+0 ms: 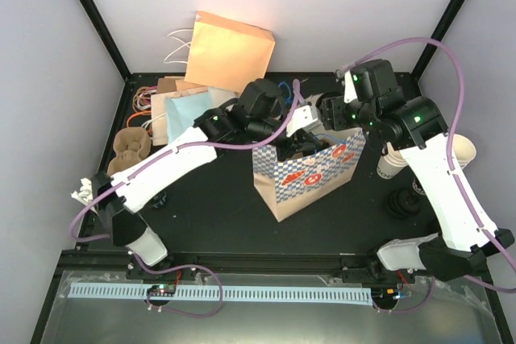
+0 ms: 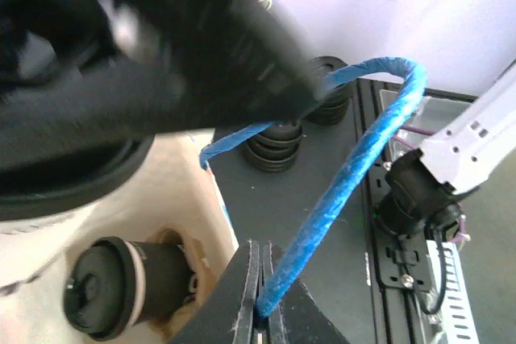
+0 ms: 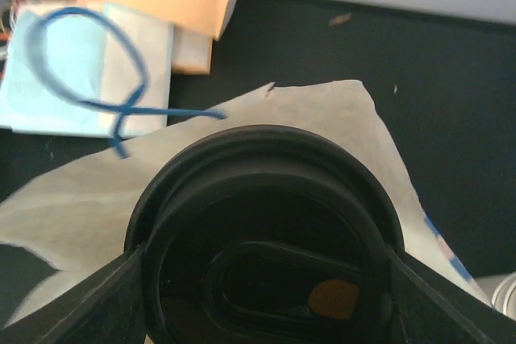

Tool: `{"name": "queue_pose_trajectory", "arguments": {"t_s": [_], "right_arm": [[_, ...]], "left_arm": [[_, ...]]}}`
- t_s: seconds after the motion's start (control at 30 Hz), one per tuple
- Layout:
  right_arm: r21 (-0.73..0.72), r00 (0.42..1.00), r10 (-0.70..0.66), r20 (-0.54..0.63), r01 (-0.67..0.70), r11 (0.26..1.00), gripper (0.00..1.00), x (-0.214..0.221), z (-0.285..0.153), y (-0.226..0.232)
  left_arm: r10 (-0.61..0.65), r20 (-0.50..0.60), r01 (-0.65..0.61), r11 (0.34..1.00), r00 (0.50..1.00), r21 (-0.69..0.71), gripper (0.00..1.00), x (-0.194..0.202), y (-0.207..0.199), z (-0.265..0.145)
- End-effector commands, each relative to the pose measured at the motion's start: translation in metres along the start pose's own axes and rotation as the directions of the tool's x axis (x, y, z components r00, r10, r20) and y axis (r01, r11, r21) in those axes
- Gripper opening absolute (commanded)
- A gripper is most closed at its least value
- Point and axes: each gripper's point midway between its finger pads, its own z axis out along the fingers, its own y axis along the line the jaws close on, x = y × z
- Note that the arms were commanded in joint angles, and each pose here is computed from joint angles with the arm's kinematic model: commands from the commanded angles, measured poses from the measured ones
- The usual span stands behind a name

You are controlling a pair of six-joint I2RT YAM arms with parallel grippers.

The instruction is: Pack the takeout coffee

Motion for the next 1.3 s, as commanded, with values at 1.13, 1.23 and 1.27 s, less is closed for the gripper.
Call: {"name": "queue_pose_trajectory", "arguments": {"t_s": [1.13, 1.23, 1.27], "right_arm": [[-0.223, 0.952, -0.101, -0.289, 0.036, 0.974, 0.70, 0.138, -0.016, 0.027], [-0.227, 0.952, -0.105, -0.286, 0.039, 0.973, 0.70, 0.140, -0.017, 0.027], [-0.226, 0.952, -0.105, -0.286, 0.040, 0.973, 0.70, 0.140, -0.017, 0.027]], "left_arm": [[-0.107, -0.015, 0.090, 0.895, 0.994, -0.436, 0.85, 0.015, 0.015, -0.095], [-0.224, -0.120, 0.137, 0.857, 0.967, -0.496, 0.84, 0.038, 0.036, -0.091], [-0.251, -0.153, 0.141, 0.848, 0.956, -0.511, 0.84, 0.046, 0.042, -0.087]]}}
